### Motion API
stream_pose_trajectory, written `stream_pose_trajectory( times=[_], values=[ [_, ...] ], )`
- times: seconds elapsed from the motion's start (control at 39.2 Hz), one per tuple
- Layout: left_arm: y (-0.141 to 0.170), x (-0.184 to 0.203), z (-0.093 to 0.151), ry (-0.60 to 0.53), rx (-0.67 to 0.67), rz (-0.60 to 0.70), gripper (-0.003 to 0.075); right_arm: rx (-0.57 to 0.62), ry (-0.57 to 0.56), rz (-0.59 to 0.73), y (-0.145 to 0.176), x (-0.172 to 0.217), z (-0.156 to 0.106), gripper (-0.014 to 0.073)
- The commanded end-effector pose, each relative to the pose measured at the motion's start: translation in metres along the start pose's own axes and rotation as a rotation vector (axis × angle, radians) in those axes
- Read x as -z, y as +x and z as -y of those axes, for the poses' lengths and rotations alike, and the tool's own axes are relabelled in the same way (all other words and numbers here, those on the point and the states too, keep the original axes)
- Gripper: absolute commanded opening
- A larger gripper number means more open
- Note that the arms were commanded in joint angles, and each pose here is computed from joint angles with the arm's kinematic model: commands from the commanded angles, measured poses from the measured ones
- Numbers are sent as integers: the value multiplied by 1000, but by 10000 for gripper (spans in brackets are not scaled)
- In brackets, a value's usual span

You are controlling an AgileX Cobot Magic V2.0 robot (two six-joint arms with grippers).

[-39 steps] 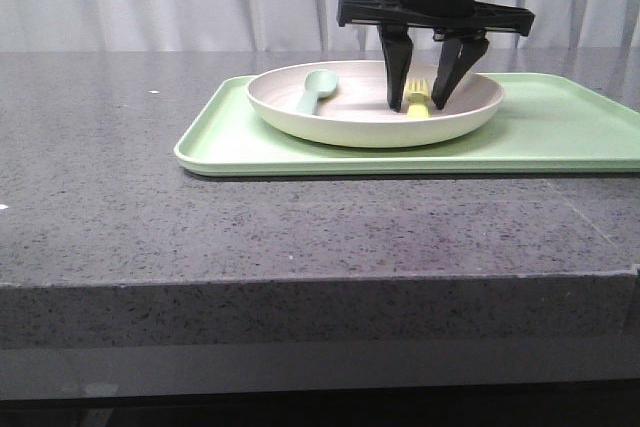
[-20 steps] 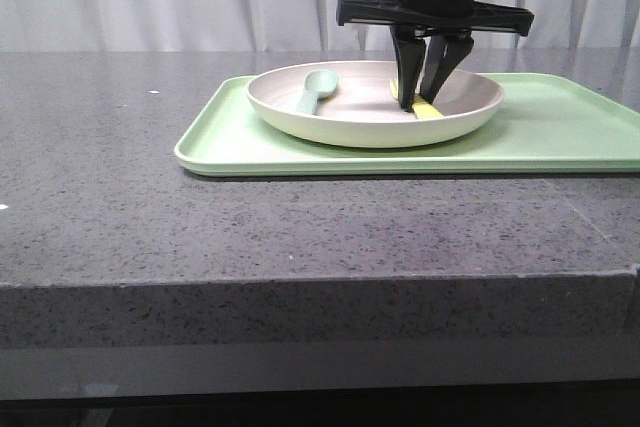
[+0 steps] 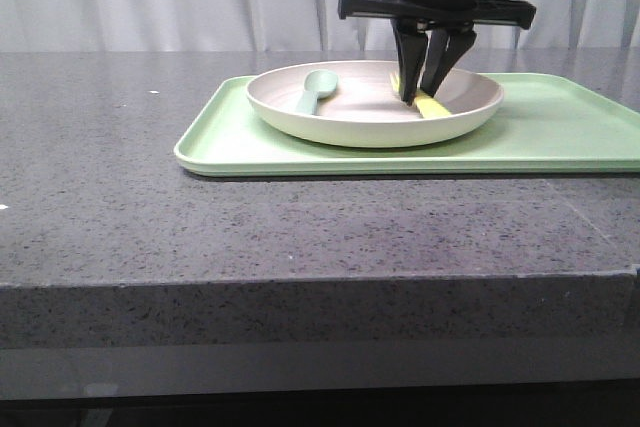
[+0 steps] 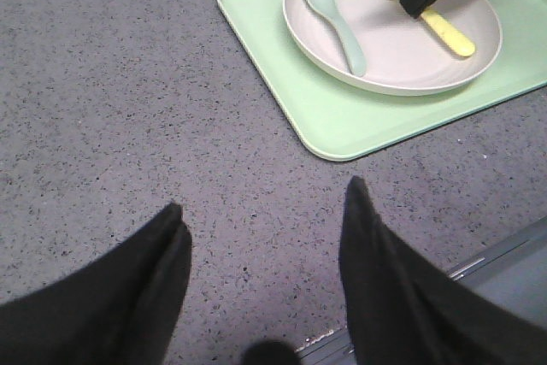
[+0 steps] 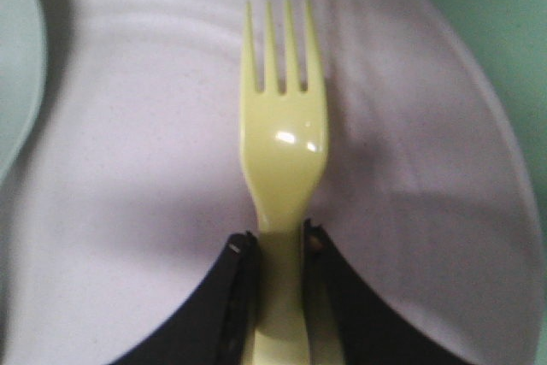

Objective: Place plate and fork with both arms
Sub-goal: 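Close the right gripper on the yellow fork handle, then lift the fork and carry it beside the plate on the tray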

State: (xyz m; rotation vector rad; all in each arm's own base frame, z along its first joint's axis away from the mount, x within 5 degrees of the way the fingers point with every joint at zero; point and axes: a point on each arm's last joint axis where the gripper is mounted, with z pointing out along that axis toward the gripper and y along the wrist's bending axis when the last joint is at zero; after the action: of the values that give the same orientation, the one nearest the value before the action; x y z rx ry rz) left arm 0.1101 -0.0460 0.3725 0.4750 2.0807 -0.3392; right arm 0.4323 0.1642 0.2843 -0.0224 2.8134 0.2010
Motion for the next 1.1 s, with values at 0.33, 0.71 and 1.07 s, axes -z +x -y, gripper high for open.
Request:
stream_pose_trajectory(
  times=[0.33, 0.71, 1.07],
  values=[
    [-13, 6, 0, -11, 8, 95, 390, 73, -16, 143, 12, 108, 10, 104],
    [-13, 6, 0, -11, 8, 95, 390, 11, 21, 242, 14, 155, 62, 104],
    [-13, 6, 0, -11, 8, 95, 390, -57, 99, 105, 18, 118, 113, 104]
  ],
)
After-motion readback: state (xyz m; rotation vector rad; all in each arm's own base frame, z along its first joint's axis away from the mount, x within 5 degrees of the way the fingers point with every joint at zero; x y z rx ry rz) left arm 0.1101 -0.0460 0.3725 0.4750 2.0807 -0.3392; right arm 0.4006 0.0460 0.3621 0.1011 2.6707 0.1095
